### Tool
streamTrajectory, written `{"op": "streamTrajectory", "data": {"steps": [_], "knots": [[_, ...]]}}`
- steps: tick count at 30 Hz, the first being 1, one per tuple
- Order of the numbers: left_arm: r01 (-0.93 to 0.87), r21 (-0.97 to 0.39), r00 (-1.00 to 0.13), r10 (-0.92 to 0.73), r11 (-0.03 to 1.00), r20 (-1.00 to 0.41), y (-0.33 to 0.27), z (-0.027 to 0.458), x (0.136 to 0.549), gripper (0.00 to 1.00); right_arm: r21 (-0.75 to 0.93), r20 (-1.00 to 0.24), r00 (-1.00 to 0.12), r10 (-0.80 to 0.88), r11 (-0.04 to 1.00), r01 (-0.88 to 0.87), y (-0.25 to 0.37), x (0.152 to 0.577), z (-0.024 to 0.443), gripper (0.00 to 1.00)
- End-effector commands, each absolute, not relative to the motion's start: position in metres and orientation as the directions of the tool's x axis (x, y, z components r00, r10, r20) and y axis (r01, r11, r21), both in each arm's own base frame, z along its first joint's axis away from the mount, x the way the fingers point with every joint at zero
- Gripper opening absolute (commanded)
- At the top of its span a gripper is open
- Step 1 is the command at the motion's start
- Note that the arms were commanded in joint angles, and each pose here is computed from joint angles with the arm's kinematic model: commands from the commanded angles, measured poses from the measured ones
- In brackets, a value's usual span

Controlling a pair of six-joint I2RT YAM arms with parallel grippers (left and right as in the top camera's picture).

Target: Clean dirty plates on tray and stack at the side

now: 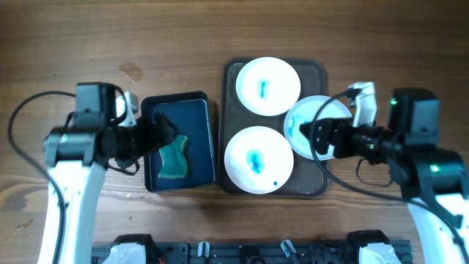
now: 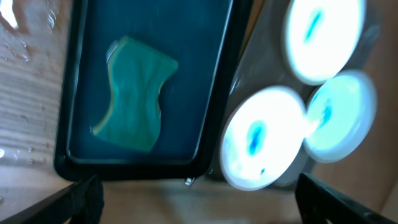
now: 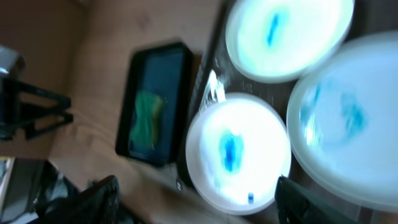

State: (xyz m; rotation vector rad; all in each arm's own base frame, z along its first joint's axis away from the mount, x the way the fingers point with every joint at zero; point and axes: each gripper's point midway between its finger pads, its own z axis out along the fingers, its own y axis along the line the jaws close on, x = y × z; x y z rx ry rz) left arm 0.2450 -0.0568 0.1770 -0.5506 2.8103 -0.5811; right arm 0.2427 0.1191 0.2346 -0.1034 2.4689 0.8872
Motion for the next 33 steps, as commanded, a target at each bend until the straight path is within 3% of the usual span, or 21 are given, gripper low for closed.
{"op": "streamTrajectory", "data": {"steps": [1,4,5,11,13,15,16,19,24,25,26,27,30,33], "knots": [[-0.247,-0.322,-0.956,-0.285,0.914,-0.074,-0.063,0.155,0.24,0.92,0.442,-0.316,-0.937,0.147,0.897,-0.009,0.105,0.228,0.162,0.74],[-0.251,-0.229,-0.961,-0.271,0.941,-0.057,-0.062,0.138,0.244,0.86,0.385,-0.203,-0.964,0.171,0.919,0.082,0.114,0.213,0.095,0.54],[-0.274,-0.176,-0.956,-0.288,0.945,-0.06,-0.06,0.131,0.248,0.84,0.378,-0.174,-0.972,0.157,0.922,0.082,0.119,0.208,0.074,0.43],[-0.287,-0.059,-0.957,-0.289,0.956,-0.029,-0.06,0.105,0.255,0.78,0.262,-0.143,-0.98,0.138,0.96,0.097,0.119,0.232,0.01,0.41],[-0.315,-0.021,-0.948,-0.316,0.949,-0.033,-0.054,0.1,0.257,0.76,0.266,-0.135,-0.981,0.137,0.959,0.097,0.123,0.238,-0.002,0.25],[-0.336,-0.01,-0.942,-0.336,0.942,-0.014,-0.053,0.091,0.256,0.68,0.267,-0.137,-0.981,0.138,0.959,0.098,0.124,0.241,-0.007,0.08],[-0.344,-0.011,-0.939,-0.344,0.939,-0.012,-0.053,0.084,0.255,0.63,0.268,-0.141,-0.98,0.138,0.959,0.097,0.124,0.242,-0.007,0.04],[-0.381,-0.039,-0.924,-0.382,0.924,-0.03,-0.055,0.048,0.252,0.47,0.271,-0.141,-0.979,0.147,0.957,0.104,0.125,0.243,-0.007,0.04],[-0.378,-0.067,-0.921,-0.382,0.923,-0.069,-0.054,0.008,0.246,0.43,0.275,-0.146,-0.977,0.154,0.955,0.109,0.125,0.245,-0.006,0.04],[-0.378,-0.071,-0.921,-0.383,0.923,-0.075,-0.054,0.003,0.244,0.37,0.275,-0.146,-0.977,0.154,0.955,0.109,0.125,0.245,-0.006,0.04],[-0.377,-0.078,-0.92,-0.383,0.923,-0.085,-0.054,-0.001,0.245,0.16,0.275,-0.145,-0.977,0.154,0.955,0.109,0.125,0.245,-0.006,0.04],[-0.376,-0.083,-0.918,-0.383,0.923,-0.1,-0.053,-0.004,0.246,0.04,0.275,-0.145,-0.977,0.154,0.955,0.109,0.125,0.245,-0.006,0.04],[-0.32,-0.076,-0.929,-0.329,0.944,-0.172,-0.05,-0.002,0.261,0.04,0.275,-0.145,-0.977,0.156,0.955,0.111,0.125,0.245,-0.006,0.04],[-0.305,-0.067,-0.938,-0.312,0.95,-0.152,-0.054,0.03,0.273,0.04,0.273,-0.141,-0.978,0.155,0.955,0.112,0.125,0.243,-0.006,0.04]]}}
